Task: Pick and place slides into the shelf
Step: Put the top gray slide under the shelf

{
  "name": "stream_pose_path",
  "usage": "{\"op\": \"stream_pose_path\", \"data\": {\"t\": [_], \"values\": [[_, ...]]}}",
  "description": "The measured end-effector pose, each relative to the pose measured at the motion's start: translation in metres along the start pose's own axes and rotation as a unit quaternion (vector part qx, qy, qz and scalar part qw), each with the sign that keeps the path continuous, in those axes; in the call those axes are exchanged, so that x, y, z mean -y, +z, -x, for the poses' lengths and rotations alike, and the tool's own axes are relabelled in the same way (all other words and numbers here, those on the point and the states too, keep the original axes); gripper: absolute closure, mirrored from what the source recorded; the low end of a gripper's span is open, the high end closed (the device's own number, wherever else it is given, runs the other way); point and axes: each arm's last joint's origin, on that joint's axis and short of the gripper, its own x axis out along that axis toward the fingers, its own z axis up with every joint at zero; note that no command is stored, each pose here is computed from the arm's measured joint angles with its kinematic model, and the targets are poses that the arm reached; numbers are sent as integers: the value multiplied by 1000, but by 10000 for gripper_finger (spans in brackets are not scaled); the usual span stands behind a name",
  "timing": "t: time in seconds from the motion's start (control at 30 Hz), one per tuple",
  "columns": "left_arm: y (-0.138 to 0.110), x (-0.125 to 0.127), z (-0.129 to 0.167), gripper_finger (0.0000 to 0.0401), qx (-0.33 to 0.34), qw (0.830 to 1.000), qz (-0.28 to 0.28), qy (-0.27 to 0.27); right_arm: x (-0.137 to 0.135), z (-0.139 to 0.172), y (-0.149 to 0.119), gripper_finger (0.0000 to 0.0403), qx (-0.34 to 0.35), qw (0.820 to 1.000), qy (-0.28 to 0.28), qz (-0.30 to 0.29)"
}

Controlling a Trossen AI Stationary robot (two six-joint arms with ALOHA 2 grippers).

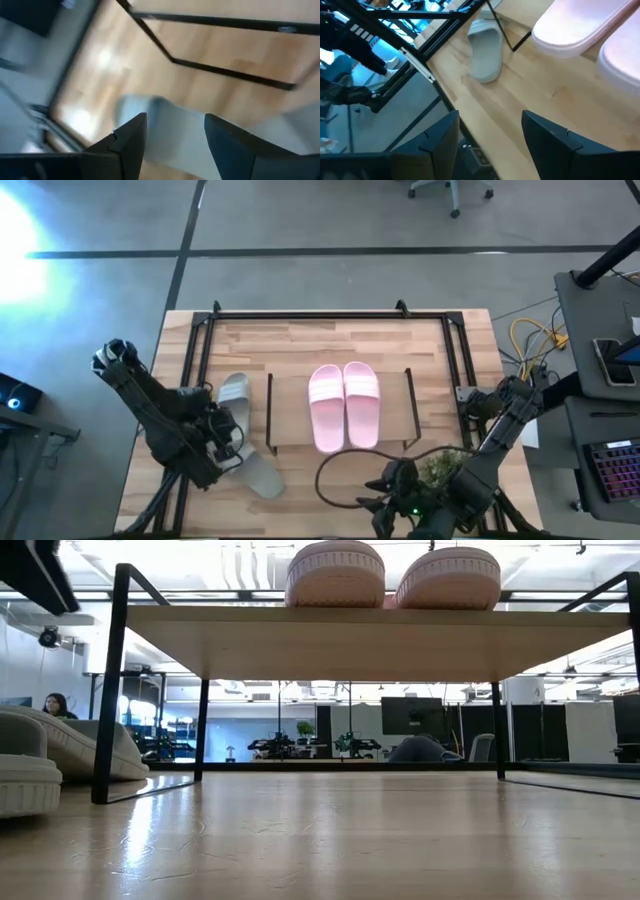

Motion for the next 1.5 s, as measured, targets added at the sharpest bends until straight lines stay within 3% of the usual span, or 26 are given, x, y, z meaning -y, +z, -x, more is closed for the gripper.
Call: {"op": "stream_pose_path", "data": {"t": [0.13,0.27,0.37,0.57,0.7,0.83,0.97,1.1,1.37,1.5], "values": [[-13,0,-20,215,1,999,-19,51,-1,2,-4,195,-35,999,6,-20],[-32,-10,-39,215,3,995,65,78,-10,12,-15,195,-65,996,49,-42],[-44,-19,-49,216,7,990,132,57,-16,27,-34,195,-82,992,82,-46],[-57,-40,-57,217,-4,983,184,1,-14,60,-77,195,-146,981,91,-93],[-57,-52,-55,217,28,978,204,-23,-5,74,-111,195,-203,970,58,-123],[-54,-54,-56,217,24,982,186,-24,7,80,-143,195,-253,954,-11,-161],[-50,-43,-59,217,-41,992,111,-42,19,76,-175,195,-344,914,-119,-180],[-42,-34,-62,217,-116,990,72,-36,21,64,-200,195,-426,871,-179,-165],[-24,-40,-72,217,-88,993,74,21,27,36,-234,195,-418,872,-206,-151],[-8,-45,-84,217,-84,991,101,-5,30,28,-245,195,-415,875,-209,-136]]}}
